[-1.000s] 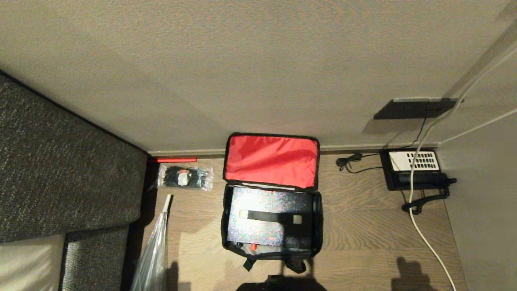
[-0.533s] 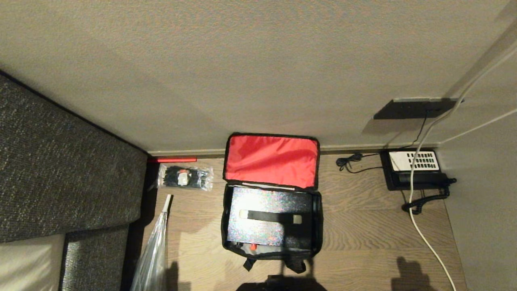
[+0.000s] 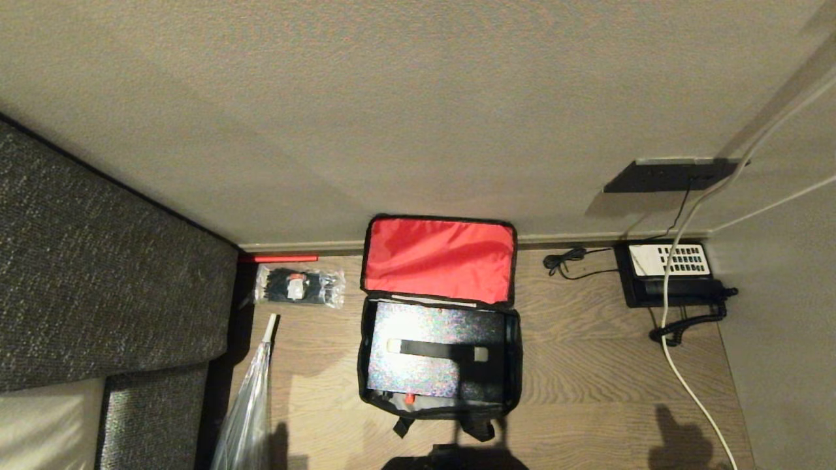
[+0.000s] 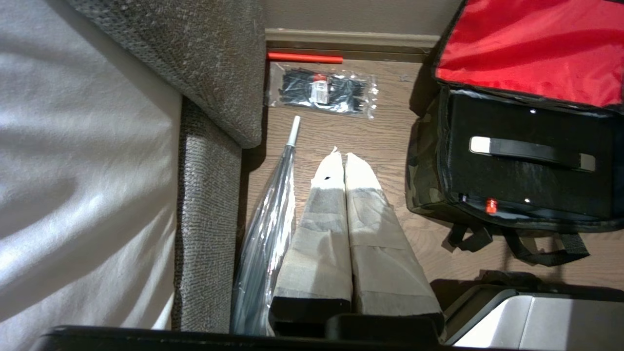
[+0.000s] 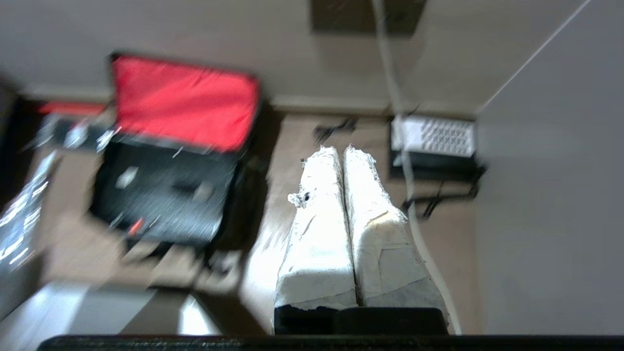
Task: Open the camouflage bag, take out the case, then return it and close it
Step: Close the top of the storage box
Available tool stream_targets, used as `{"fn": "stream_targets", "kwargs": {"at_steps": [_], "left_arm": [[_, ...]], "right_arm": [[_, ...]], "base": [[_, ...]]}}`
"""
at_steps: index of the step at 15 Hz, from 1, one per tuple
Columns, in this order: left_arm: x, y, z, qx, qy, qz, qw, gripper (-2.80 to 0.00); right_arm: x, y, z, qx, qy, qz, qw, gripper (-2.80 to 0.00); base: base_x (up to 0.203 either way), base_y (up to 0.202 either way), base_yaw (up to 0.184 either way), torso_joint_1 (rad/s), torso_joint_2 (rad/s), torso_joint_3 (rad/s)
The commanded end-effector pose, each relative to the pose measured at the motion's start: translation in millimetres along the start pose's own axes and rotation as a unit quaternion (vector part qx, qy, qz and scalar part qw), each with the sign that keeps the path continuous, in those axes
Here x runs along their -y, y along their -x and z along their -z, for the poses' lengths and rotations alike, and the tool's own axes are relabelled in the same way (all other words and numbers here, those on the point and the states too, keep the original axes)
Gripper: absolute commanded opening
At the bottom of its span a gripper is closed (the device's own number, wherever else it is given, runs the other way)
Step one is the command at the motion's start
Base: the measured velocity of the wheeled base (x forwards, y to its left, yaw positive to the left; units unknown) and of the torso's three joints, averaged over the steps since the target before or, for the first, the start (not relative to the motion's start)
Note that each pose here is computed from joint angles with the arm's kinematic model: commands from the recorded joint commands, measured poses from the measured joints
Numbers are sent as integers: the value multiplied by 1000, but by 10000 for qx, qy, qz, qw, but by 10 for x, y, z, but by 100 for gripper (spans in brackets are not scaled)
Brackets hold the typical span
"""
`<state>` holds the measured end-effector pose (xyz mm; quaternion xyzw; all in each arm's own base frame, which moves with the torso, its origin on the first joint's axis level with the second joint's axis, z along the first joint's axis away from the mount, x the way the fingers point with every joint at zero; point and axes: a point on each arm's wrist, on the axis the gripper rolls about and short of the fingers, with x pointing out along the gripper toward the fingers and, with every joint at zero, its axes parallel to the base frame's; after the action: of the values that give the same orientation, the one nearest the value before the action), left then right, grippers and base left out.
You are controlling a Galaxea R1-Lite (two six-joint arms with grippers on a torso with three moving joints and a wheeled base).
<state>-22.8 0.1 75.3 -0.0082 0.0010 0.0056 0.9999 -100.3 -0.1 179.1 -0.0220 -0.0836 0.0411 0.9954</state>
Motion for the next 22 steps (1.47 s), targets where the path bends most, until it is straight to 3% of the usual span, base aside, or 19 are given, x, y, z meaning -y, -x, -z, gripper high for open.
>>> {"fn": "stream_targets", "kwargs": {"at_steps": [1, 3, 6, 7, 9, 11, 13, 14, 17, 18, 19, 20, 22], "left_arm": [[0, -1, 9, -5, 2, -5, 10000, -280], [0, -1, 9, -5, 2, -5, 10000, -280], [0, -1, 9, -5, 2, -5, 10000, -280], [0, -1, 9, -5, 2, -5, 10000, -280], [0, -1, 9, -5, 2, -5, 10000, -280], [0, -1, 9, -5, 3, -5, 10000, -280], [0, -1, 9, -5, 2, -5, 10000, -280], [0, -1, 9, -5, 2, -5, 10000, -280], [0, -1, 9, -5, 2, -5, 10000, -280], [0, -1, 9, -5, 2, -5, 10000, -280], [0, -1, 9, -5, 7, -5, 10000, -280], [0, -1, 9, -5, 2, -5, 10000, -280], [0, -1, 9, -5, 2, -5, 10000, -280]], "right_arm": [[-30, 137, 79, -866, -212, -385, 9953, -280], [-70, 169, 221, -1639, -878, -1042, 9770, -280], [-45, -100, -44, -2217, -1346, -981, 9608, -280], [-18, -347, -210, -2533, -1636, -912, 9491, -280], [41, -1107, -389, -3323, -2110, -737, 9163, -280], [80, -1913, -289, -3875, -2425, -574, 8875, -280], [94, -2594, 35, -4087, -2631, -498, 8725, -280], [87, -2885, 239, -4050, -2695, -528, 8721, -280], [-9, -3520, 666, -3353, -2751, -912, 8964, -280], [-41, -3627, 807, -3287, -2769, -981, 8976, -280], [-68, -3717, 937, -3246, -2800, -1033, 8975, -69], [-103, -3815, 995, -3064, -2910, -1095, 8997, 0], [-168, -4021, 1036, -2553, -3213, -1231, 9036, 0]], "base": [[0, 0, 0, 0, 0, 0], [0, 0, 0, 0, 0, 0], [0, 0, 0, 0, 0, 0], [0, 0, 0, 0, 0, 0], [0, 0, 0, 0, 0, 0], [0, 0, 0, 0, 0, 0], [0, 0, 0, 0, 0, 0], [0, 0, 0, 0, 0, 0], [0, 0, 0, 0, 0, 0], [0, 0, 0, 0, 0, 0], [0, 0, 0, 0, 0, 0], [0, 0, 0, 0, 0, 0], [0, 0, 0, 0, 0, 0]]}}
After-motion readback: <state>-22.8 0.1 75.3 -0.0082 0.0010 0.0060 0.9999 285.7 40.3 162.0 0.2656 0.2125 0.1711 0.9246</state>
